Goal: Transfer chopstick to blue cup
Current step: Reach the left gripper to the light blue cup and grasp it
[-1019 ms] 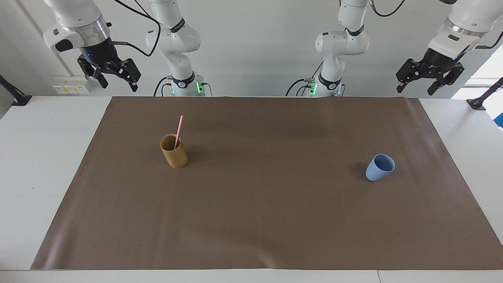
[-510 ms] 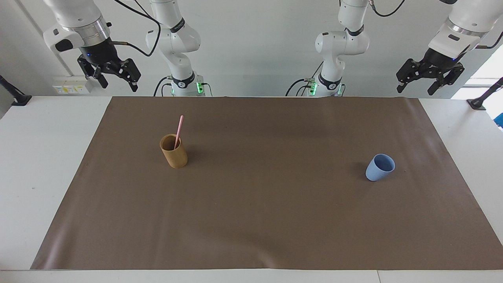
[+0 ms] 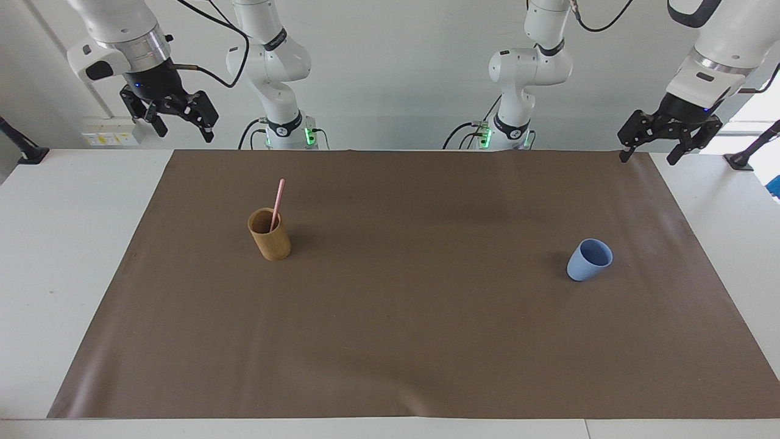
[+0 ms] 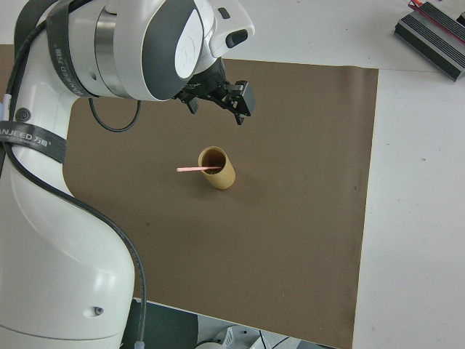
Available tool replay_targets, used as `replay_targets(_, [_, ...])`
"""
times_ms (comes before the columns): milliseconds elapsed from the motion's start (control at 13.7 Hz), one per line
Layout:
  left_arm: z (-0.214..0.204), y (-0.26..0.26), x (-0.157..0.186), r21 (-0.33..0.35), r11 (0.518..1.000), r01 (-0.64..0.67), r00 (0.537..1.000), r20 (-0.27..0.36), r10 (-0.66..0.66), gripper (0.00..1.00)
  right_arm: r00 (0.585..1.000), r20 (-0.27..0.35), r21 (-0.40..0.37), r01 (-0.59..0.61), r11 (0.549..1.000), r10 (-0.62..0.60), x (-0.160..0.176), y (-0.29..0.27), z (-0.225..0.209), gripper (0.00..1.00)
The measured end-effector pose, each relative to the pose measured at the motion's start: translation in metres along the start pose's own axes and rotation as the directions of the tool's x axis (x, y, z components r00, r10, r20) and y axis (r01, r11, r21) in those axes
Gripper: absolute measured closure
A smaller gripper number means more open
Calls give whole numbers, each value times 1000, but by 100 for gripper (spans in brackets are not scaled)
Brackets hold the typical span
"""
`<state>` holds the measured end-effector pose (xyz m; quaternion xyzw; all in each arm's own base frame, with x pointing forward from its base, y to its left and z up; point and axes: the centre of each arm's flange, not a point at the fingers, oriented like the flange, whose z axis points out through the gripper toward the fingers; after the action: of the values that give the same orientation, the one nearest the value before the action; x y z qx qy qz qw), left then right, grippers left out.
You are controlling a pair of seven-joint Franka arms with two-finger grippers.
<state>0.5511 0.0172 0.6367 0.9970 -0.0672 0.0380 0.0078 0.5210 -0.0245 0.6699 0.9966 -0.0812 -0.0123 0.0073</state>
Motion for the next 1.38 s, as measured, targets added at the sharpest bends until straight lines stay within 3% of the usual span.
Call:
replay_targets(291, [79, -21, 12, 9, 1000, -9, 1000, -17, 9, 0, 1000, 0, 0, 0, 1000, 0, 0, 0, 0, 0])
replay_targets(946, [206, -43, 34, -8, 1000, 17, 999, 39, -17, 3, 1000, 0, 0, 0, 1000, 0, 0, 0, 0, 0])
replay_targets(1019, [221, -48, 34, -7, 1000, 23, 999, 39, -23, 9, 1000, 0, 0, 0, 1000, 0, 0, 0, 0, 0])
replay_targets(1092, [234, -52, 33, -13, 999, 34, 999, 42, -34, 9, 1000, 0, 0, 0, 1000, 0, 0, 0, 0, 0])
replay_targets(1238, [251, -56, 29, -41, 998, 57, 998, 44, -55, 25, 1000, 0, 0, 0, 1000, 0, 0, 0, 0, 0])
replay_targets(1310, [257, -55, 28, -50, 997, 63, 997, 35, -62, 26, 1000, 0, 0, 0, 1000, 0, 0, 0, 0, 0])
replay_targets(1383, [263, -53, 26, -54, 996, 66, 997, 32, -64, 37, 1000, 0, 0, 0, 1000, 0, 0, 0, 0, 0])
